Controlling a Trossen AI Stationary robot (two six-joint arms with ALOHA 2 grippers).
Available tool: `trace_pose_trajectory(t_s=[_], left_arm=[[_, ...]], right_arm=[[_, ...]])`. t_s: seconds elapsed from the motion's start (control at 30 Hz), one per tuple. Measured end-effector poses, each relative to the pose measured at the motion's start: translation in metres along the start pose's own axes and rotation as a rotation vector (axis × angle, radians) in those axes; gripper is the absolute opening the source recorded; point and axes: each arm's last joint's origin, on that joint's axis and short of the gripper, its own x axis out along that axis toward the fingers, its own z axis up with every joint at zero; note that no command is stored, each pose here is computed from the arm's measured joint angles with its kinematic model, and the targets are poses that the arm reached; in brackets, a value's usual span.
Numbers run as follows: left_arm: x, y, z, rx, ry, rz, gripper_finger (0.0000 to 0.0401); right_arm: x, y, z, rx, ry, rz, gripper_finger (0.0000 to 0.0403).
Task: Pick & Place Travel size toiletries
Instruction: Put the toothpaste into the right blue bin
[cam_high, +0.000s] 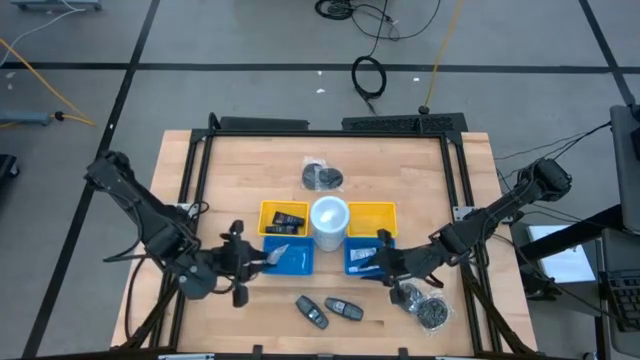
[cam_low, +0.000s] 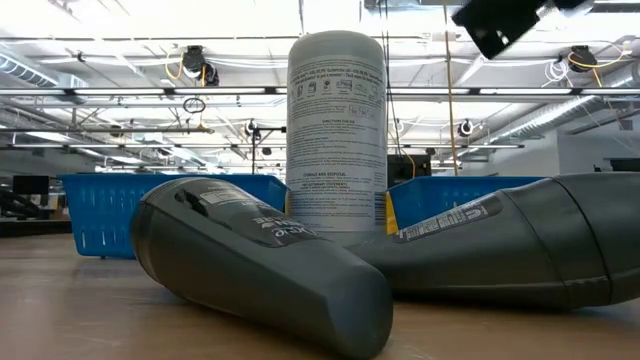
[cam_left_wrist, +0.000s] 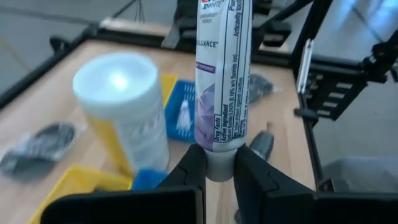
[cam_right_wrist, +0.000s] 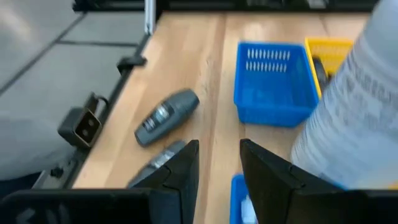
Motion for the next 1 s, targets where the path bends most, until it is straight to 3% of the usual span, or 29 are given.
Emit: trace_pose_trajectory(t_s=[0.57,1.0], left_arm=[[0.050,-0.038,0.004,0.179,-0.213,-0.029,0.0033],[0.093,-0.048,0.004,0.204,-0.330,-0.071,0.0033]], right_arm=[[-0.005,0.007,0.032,-0.098,-0.326,0.055,0.0112],[-0.014,0.009,0.050,-0.151,-0.532,0.056,0.0112]])
